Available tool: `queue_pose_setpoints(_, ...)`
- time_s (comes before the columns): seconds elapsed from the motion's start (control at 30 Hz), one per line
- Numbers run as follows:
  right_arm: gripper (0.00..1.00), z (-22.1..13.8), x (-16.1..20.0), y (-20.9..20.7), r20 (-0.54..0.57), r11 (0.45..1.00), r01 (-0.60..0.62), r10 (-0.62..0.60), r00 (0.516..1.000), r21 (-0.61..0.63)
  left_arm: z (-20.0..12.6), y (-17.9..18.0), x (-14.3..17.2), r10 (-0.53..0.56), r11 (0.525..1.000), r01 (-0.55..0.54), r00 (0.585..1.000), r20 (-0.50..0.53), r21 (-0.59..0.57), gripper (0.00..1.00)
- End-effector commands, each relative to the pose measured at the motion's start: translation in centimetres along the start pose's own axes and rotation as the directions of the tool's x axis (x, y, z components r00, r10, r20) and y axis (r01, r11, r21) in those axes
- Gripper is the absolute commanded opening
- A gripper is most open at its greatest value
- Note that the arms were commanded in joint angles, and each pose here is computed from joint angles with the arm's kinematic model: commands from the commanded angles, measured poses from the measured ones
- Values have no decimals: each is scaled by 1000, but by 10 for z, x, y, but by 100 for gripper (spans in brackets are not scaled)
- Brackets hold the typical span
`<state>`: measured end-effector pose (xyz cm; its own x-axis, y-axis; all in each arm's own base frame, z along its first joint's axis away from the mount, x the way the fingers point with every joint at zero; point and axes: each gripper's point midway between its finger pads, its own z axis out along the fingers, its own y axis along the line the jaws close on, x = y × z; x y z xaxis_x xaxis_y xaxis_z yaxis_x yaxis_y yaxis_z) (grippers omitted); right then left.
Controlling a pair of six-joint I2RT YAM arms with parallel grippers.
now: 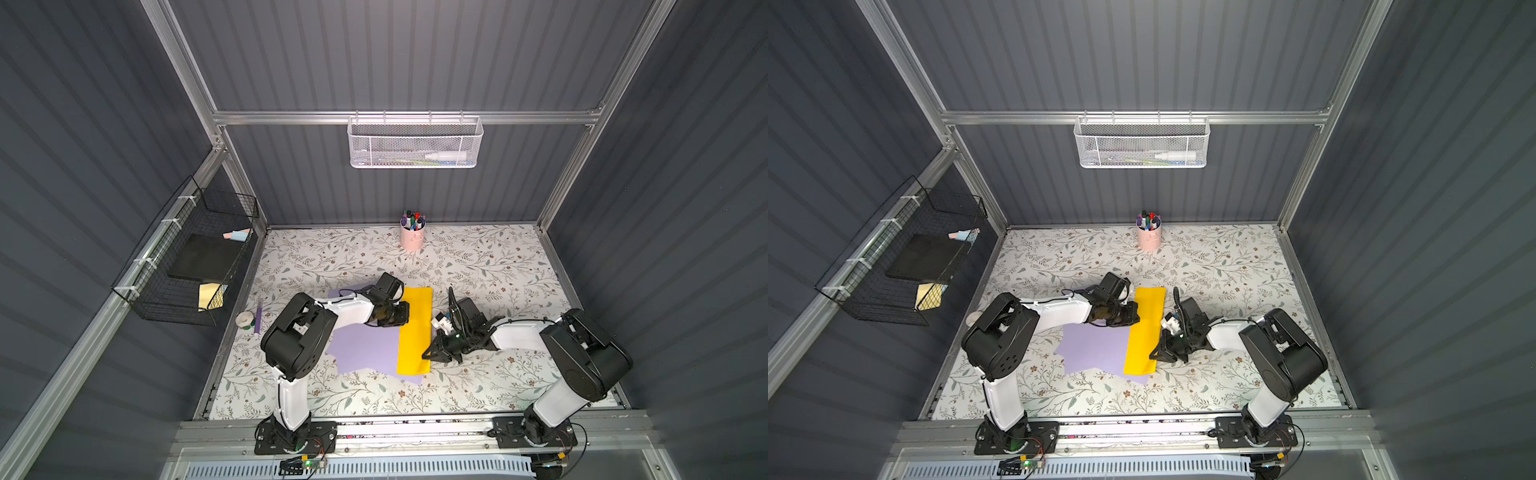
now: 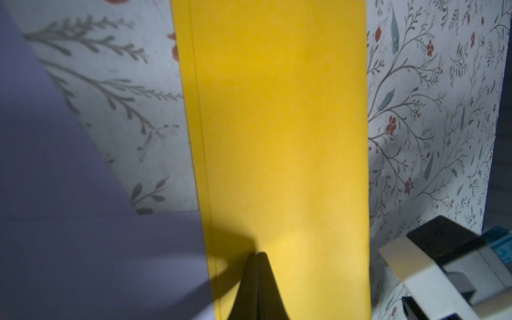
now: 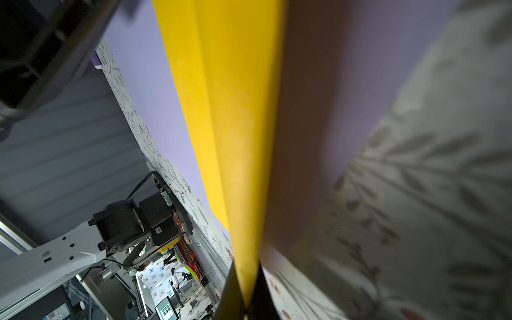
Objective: Fold the rectangular paper in half along the long edge
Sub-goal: Fold the paper.
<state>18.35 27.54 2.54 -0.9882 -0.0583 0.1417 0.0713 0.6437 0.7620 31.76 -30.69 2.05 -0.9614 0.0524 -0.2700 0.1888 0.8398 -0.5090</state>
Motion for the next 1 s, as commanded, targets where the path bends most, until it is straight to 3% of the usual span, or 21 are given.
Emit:
queue_pose_setpoints(0.0,10,-6,-5,6,18,999,35,-36,999,33,22,67,60,-76,975,35,981,-180,-220,0)
queue_pose_setpoints(0.07,26,-7,-8,8,25,998,41,-42,999,41,23,67,60,-76,975,35,981,-181,-218,0)
queue_pose_setpoints(0.13,34,-7,-11,9,32,998,43,-44,998,46,23,67,60,-77,975,36,980,-182,-219,0)
queue_pose_setpoints(0.33,36,-4,-23,7,25,998,37,-39,999,56,22,67,60,-76,975,35,981,-181,-218,0)
queue_pose_setpoints(0.53,0,-9,-31,9,48,997,50,-54,997,66,22,67,60,-77,975,36,980,-182,-218,0)
queue_pose_setpoints(0.67,0,-12,-34,11,58,996,56,-60,997,72,23,68,61,-79,975,37,979,-186,-220,0)
queue_pose_setpoints(0.7,6,-13,-36,11,63,996,54,-59,996,77,23,69,62,-80,975,37,979,-187,-221,0)
queue_pose_setpoints(0.77,28,-15,-40,9,76,995,49,-55,996,87,23,68,62,-79,975,37,979,-187,-219,0)
queue_pose_setpoints(0.8,33,-15,-42,9,79,995,48,-55,995,88,23,68,62,-79,975,37,979,-188,-220,0)
queue_pose_setpoints(0.93,34,-16,-51,9,85,996,40,-47,995,85,23,68,62,-78,975,36,979,-188,-219,0)
queue_pose_setpoints(0.97,30,-16,-53,9,86,996,43,-51,995,84,23,68,62,-78,975,35,979,-190,-220,0)
